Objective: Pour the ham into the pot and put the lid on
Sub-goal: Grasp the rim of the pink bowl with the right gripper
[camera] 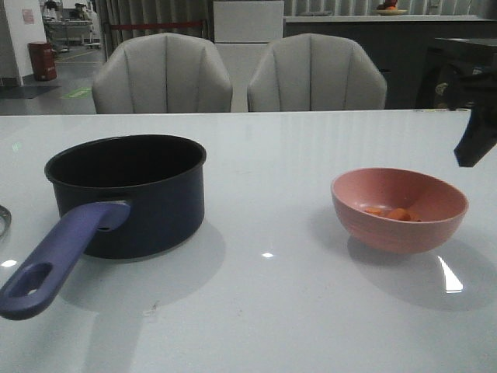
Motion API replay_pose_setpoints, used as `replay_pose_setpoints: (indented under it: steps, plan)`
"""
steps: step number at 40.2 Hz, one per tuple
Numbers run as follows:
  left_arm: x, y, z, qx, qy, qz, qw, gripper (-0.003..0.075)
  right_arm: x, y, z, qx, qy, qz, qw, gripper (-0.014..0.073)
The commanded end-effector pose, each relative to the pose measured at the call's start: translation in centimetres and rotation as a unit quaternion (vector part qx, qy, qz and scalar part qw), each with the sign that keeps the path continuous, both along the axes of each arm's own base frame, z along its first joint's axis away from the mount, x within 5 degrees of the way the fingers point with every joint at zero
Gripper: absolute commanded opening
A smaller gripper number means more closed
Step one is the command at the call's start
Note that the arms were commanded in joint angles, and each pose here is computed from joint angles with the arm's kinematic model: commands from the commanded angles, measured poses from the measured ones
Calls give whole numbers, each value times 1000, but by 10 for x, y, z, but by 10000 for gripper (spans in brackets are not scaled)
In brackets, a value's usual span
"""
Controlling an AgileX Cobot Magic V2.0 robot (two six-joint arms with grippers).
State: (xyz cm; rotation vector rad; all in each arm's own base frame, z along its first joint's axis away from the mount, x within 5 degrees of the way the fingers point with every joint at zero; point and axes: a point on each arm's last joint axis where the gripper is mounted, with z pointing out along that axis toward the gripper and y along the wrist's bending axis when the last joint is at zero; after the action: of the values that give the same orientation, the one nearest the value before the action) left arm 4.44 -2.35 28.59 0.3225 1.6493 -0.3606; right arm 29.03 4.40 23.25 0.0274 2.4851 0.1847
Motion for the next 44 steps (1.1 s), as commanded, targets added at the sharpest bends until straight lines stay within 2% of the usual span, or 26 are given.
replay_pose_setpoints:
  steps: [1, 10, 13, 17, 23, 31, 36, 44]
  plan:
    - [0, 1, 15, -24, -39, 1, 999, 582, 22, 8, 8, 3, -31, 9, 999, 443]
    - [0, 1, 15, -24, -39, 1, 999, 582, 50, 16, -22, -4, 8, 15, 1000, 422]
    - [0, 1, 15, -24, -39, 1, 999, 582, 55, 17, -30, -7, 18, 16, 1000, 370]
    - [0, 1, 15, -24, -39, 1, 999, 582, 59, 18, -38, -8, 29, 16, 999, 260]
    - [0, 1, 15, -24, -39, 1, 999, 583, 62, 18, -36, -7, 21, 16, 1000, 128]
    - [0, 1, 15, -24, -39, 1, 999, 582, 66, 19, -29, -7, 12, 17, 1000, 134]
    - [0, 1, 15, -24, -39, 1, 999, 582, 67, 22, -11, 6, 16, 15, 1000, 134]
    - [0, 1, 15, -24, -39, 1, 999, 583, 63, 50, 53, 9, -32, 70, 997, 134]
